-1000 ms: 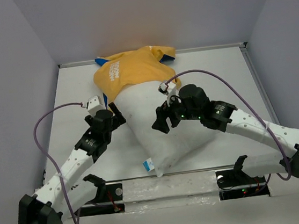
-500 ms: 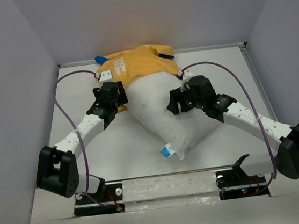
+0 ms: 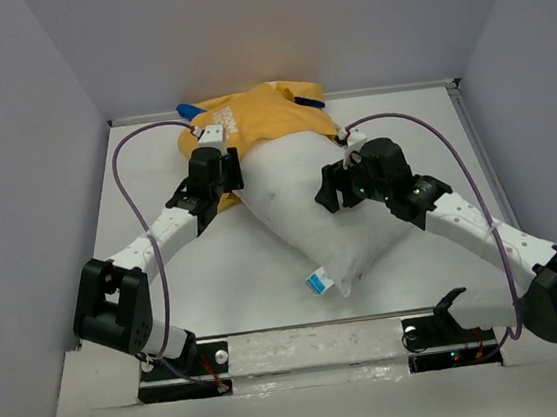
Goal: Put the pillow into the pillowcase
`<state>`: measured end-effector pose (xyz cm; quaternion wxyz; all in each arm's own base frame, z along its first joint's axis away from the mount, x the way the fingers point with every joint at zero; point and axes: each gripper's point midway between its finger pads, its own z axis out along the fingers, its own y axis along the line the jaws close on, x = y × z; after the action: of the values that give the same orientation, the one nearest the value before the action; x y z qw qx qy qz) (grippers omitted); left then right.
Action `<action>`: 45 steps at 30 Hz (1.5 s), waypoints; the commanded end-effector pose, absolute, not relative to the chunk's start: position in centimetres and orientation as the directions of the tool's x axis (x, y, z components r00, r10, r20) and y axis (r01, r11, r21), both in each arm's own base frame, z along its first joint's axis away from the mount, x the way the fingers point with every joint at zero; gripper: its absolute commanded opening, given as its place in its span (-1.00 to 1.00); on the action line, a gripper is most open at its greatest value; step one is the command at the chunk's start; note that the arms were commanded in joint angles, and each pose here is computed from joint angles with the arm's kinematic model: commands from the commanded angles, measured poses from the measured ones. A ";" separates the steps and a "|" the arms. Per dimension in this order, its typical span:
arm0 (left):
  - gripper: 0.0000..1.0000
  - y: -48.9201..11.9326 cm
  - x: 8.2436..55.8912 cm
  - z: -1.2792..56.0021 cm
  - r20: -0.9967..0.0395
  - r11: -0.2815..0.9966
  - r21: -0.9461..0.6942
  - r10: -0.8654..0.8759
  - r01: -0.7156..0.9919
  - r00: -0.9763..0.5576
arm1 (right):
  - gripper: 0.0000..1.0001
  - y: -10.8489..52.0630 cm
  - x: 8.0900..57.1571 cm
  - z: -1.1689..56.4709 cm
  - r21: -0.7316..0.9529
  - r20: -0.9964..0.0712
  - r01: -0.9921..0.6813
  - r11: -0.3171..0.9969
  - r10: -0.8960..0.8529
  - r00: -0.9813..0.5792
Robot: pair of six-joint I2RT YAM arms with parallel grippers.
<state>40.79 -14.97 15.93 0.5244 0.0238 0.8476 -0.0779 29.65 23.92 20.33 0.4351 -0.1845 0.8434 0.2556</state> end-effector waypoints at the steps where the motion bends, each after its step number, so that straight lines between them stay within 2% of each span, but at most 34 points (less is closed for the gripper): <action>1: 0.27 -16.6 42.3 21.1 -0.946 0.971 -0.122 -0.051 0.205 -0.321 | 0.46 25.5 28.6 24.1 0.297 -0.863 -0.594 0.748 -0.056 -0.502; 3: 0.26 -16.6 42.8 21.3 -0.947 0.974 -0.113 -0.045 0.197 -0.318 | 0.46 26.3 28.2 24.2 0.300 -0.861 -0.609 0.734 -0.066 -0.504; 6: 0.15 -16.0 43.5 22.2 -0.957 0.981 -0.112 -0.064 0.156 -0.284 | 0.46 28.5 27.0 24.0 0.292 -0.859 -0.650 0.702 -0.105 -0.500; 11: -0.15 -15.8 43.7 22.9 -0.964 0.984 -0.103 -0.063 0.143 -0.258 | 0.47 31.3 26.3 22.9 0.289 -0.850 -0.672 0.682 -0.139 -0.507; 15: -0.71 -15.5 43.9 22.4 -0.961 0.988 -0.088 -0.051 0.128 -0.271 | 0.52 32.2 28.5 22.9 0.246 -0.859 -0.642 0.726 -0.143 -0.491; 16: -1.00 -15.5 43.9 22.3 -0.960 0.988 -0.088 -0.050 0.126 -0.275 | 0.54 32.3 29.0 22.8 0.230 -0.859 -0.635 0.737 -0.153 -0.489; 21: -1.00 -16.4 41.9 23.9 -0.953 0.971 -0.177 -0.127 0.163 -0.275 | 0.77 32.5 33.6 20.5 0.089 -0.849 -0.549 0.831 -0.225 -0.478; 23: -1.00 -17.3 40.7 24.8 -0.949 0.955 -0.216 -0.157 0.201 -0.274 | 0.82 34.3 35.0 21.5 0.099 -0.864 -0.562 0.821 -0.209 -0.457; 25: -1.00 -18.6 39.1 24.6 -0.932 0.929 -0.279 -0.200 0.245 -0.301 | 0.96 37.1 36.0 19.7 0.139 -0.857 -0.604 0.785 -0.210 -0.470; 26: -1.00 -19.1 38.6 24.5 -0.926 0.916 -0.300 -0.213 0.266 -0.311 | 0.98 38.8 36.9 21.0 0.169 -0.878 -0.621 0.766 -0.170 -0.448; 27: -1.00 -20.0 37.9 24.5 -0.917 0.895 -0.328 -0.226 0.301 -0.329 | 0.91 40.0 37.8 18.4 0.179 -0.856 -0.614 0.769 -0.186 -0.483; 28: -1.00 -20.2 37.5 24.5 -0.909 0.883 -0.353 -0.245 0.309 -0.338 | 0.81 41.0 38.3 18.3 0.199 -0.854 -0.615 0.763 -0.173 -0.491; 29: -1.00 -20.6 36.7 24.3 -0.893 0.863 -0.396 -0.281 0.314 -0.353 | 0.54 41.7 39.7 19.5 0.236 -0.867 -0.599 0.765 -0.113 -0.485; 30: -1.00 -21.5 35.9 24.8 -0.885 0.826 -0.425 -0.293 0.369 -0.363 | 0.24 42.4 40.3 19.3 0.248 -0.870 -0.597 0.763 -0.096 -0.484; 31: -1.00 -21.6 35.2 24.6 -0.871 0.810 -0.454 -0.315 0.371 -0.378 | -0.57 42.6 41.4 18.0 0.289 -0.855 -0.581 0.761 -0.068 -0.514; 32: -1.00 -21.9 34.8 24.7 -0.866 0.796 -0.465 -0.317 0.389 -0.387 | -0.83 43.0 41.9 18.0 0.305 -0.854 -0.570 0.763 -0.045 -0.518; 33: -1.00 -22.0 34.6 24.7 -0.862 0.788 -0.472 -0.319 0.395 -0.394 | -1.00 42.7 42.8 18.0 0.318 -0.856 -0.551 0.771 -0.017 -0.517; 35: -1.00 -22.4 34.0 25.1 -0.853 0.766 -0.492 -0.330 0.412 -0.404 | -1.00 42.7 42.9 18.9 0.389 -0.846 -0.526 0.756 0.069 -0.528; 36: -1.00 -22.8 33.6 25.5 -0.848 0.746 -0.504 -0.333 0.435 -0.412 | -1.00 42.5 44.1 22.0 0.445 -0.865 -0.556 0.702 0.178 -0.469; 37: -1.00 -23.0 33.4 25.9 -0.847 0.735 -0.510 -0.337 0.448 -0.412 | -1.00 41.5 42.9 22.3 0.517 -0.833 -0.540 0.664 0.243 -0.497; 39: -1.00 -23.5 32.9 26.2 -0.841 0.711 -0.520 -0.326 0.473 -0.433 | -1.00 40.5 42.7 26.5 0.575 -0.818 -0.576 0.582 0.381 -0.432; 40: -1.00 -23.8 32.7 26.8 -0.841 0.699 -0.523 -0.329 0.488 -0.430 | -1.00 39.7 42.0 26.3 0.602 -0.798 -0.553 0.576 0.414 -0.438; 41: -1.00 -24.0 32.5 27.2 -0.840 0.688 -0.526 -0.328 0.500 -0.432 | -1.00 37.8 42.0 30.9 0.600 -0.794 -0.567 0.565 0.505 -0.338; 44: -1.00 -24.3 31.9 27.4 -0.839 0.681 -0.526 -0.316 0.510 -0.443 | -1.00 34.6 41.2 34.9 0.605 -0.767 -0.563 0.562 0.602 -0.223; 45: -1.00 -24.1 31.8 27.3 -0.843 0.689 -0.518 -0.310 0.507 -0.440 | -1.00 32.7 40.5 38.7 0.603 -0.736 -0.575 0.554 0.664 -0.132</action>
<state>34.90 -20.87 22.51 0.5306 0.0107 0.7918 -0.3023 39.54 37.02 19.80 0.4669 -0.0648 0.7955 0.3809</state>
